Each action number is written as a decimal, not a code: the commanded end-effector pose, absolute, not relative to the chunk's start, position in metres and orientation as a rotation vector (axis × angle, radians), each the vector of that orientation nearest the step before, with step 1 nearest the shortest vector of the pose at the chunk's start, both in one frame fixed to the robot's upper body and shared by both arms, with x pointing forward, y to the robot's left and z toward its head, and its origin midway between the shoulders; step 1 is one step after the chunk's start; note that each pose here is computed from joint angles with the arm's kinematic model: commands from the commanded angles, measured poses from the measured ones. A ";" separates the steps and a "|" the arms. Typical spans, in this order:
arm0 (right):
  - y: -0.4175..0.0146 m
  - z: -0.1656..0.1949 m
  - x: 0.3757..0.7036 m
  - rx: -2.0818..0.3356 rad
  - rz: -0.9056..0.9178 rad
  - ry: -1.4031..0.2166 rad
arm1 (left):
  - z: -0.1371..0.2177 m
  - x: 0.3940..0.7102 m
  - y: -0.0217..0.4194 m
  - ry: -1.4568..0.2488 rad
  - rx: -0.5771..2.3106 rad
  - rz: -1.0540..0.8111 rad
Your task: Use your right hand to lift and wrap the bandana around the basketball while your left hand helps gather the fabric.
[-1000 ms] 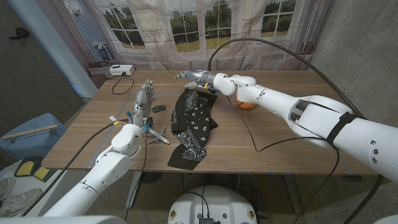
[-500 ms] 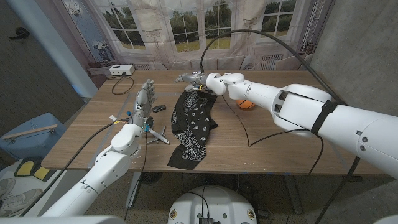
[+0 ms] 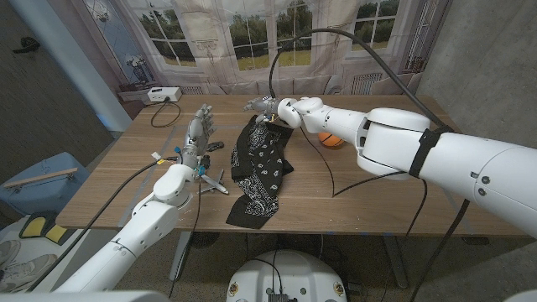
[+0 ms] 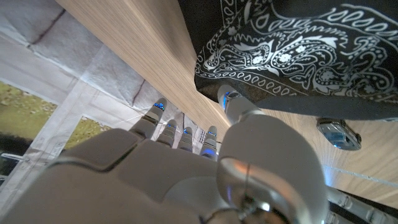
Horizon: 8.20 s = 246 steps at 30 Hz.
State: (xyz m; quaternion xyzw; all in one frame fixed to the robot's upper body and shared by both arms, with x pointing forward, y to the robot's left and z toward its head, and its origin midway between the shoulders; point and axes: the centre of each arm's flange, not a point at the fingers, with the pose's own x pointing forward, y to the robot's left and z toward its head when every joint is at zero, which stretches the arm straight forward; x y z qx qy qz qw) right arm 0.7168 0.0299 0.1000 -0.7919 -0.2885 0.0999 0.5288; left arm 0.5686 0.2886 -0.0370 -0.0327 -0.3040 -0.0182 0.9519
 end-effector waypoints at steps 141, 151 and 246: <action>-0.146 0.225 0.570 -0.311 -0.422 -1.348 | 0.016 0.559 0.259 -0.405 0.392 0.021; -0.152 0.242 0.544 -0.314 -0.289 -1.354 | 0.019 0.560 0.257 -0.407 0.420 0.030; -0.197 0.303 0.341 -0.171 0.093 -1.381 | 0.088 0.607 0.140 -0.655 0.796 -0.407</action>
